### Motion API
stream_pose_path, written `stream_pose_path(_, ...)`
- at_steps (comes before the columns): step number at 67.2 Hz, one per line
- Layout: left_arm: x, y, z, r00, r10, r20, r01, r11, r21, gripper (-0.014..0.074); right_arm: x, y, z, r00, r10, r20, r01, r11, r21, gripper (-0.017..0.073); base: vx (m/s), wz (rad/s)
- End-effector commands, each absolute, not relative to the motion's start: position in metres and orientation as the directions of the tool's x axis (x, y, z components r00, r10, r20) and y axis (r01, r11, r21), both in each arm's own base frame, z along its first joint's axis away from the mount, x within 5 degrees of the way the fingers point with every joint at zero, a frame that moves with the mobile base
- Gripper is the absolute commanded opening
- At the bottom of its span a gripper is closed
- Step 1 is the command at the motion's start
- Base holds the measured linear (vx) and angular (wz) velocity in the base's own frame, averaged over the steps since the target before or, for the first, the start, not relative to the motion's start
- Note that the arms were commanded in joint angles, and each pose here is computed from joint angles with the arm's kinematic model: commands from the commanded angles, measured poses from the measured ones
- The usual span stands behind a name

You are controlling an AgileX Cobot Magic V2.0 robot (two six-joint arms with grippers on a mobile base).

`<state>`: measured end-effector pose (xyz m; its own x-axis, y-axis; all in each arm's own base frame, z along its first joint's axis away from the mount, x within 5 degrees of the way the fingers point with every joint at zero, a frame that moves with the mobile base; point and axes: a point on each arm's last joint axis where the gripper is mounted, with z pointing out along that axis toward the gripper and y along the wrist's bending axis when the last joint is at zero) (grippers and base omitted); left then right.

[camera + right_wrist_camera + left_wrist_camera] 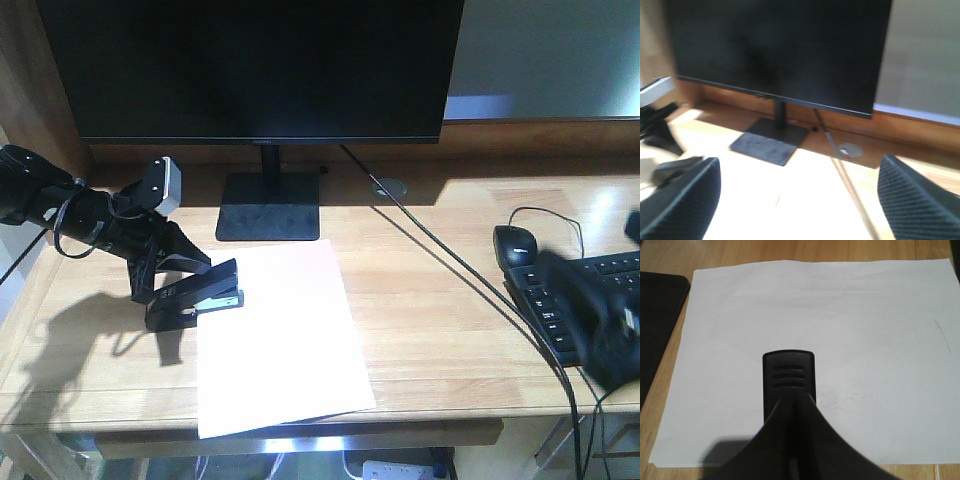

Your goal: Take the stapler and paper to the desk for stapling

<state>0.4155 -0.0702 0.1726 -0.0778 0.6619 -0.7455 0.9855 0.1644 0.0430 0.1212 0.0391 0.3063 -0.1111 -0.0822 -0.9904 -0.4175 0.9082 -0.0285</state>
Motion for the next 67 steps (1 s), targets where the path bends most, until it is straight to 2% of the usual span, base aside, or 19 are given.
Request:
stream_pose_path(1,0.416,-0.074,0.206,-0.040,0.613,-0.789,0.979,0.181,0.091,-0.0006,0.105,0.040,0.300,-0.069,-0.102,-0.992,-0.436,0.898,-0.062,0.0594,0.00,0.00)
stream_pose_path(22,0.416,-0.074,0.206,-0.040,0.613,-0.789,0.979,0.181,0.091,-0.0006,0.084,0.043,0.266,-0.088,-0.100,-0.991,-0.480,0.876,-0.045,0.0594,0.00,0.00)
stream_pose_path(67,0.416,-0.074,0.206,-0.040,0.613,-0.789,0.979,0.181,0.091,-0.0006,0.084,0.043,0.266,-0.090,-0.100,-0.991,-0.482,0.875,-0.045,0.0594,0.00,0.00)
